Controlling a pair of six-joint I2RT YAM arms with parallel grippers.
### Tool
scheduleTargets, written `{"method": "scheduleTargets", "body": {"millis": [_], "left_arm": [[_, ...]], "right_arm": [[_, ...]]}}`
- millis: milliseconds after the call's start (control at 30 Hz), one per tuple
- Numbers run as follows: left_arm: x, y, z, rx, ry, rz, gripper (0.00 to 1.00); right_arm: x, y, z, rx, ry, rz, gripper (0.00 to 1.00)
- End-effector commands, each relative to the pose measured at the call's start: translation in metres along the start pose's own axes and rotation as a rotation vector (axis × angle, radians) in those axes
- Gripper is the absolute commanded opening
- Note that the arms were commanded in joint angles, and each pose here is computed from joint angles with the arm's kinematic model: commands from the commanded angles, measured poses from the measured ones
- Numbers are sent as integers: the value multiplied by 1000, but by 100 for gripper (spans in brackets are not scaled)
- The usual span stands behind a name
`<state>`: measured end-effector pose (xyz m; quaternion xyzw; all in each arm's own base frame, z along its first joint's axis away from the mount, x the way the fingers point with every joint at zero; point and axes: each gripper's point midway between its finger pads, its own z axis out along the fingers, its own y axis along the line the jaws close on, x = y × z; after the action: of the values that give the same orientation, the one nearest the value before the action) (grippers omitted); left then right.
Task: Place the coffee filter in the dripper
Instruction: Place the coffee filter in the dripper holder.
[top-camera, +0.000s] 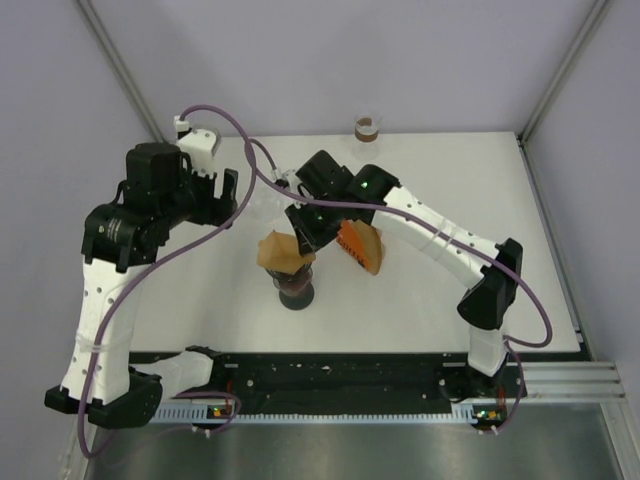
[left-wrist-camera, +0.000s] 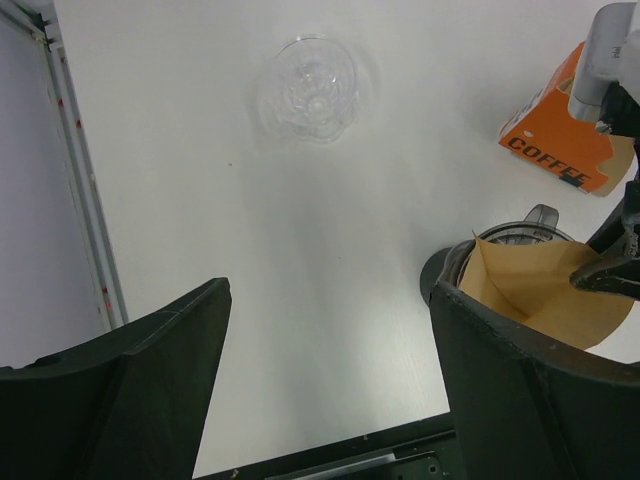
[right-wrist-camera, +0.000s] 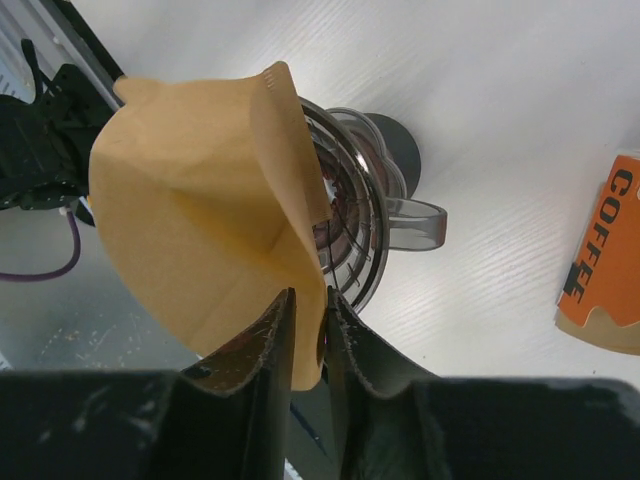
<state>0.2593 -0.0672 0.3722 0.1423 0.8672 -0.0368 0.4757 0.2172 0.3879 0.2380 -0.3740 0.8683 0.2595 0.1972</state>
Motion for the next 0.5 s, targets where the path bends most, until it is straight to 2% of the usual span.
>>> {"method": "scheduleTargets", "body": {"millis": [0, 200, 367, 433, 467], "left_arm": [[-1, -4, 3, 27, -9, -20, 86], [-1, -1, 4, 16, -11, -31, 86], [-2, 5, 7, -2, -14, -44, 86], [0, 9, 11, -13, -8, -53, 87], [3, 11, 14, -19, 0, -60, 87]], "right_arm": [[-18, 7, -6, -15, -49, -36, 24], [-47, 10, -27, 12, -154, -86, 33], [-81, 6, -63, 85, -300, -154, 39], [-94, 9, -79, 94, -367, -189, 37], [-98, 12, -82, 84, -391, -204, 30]]}}
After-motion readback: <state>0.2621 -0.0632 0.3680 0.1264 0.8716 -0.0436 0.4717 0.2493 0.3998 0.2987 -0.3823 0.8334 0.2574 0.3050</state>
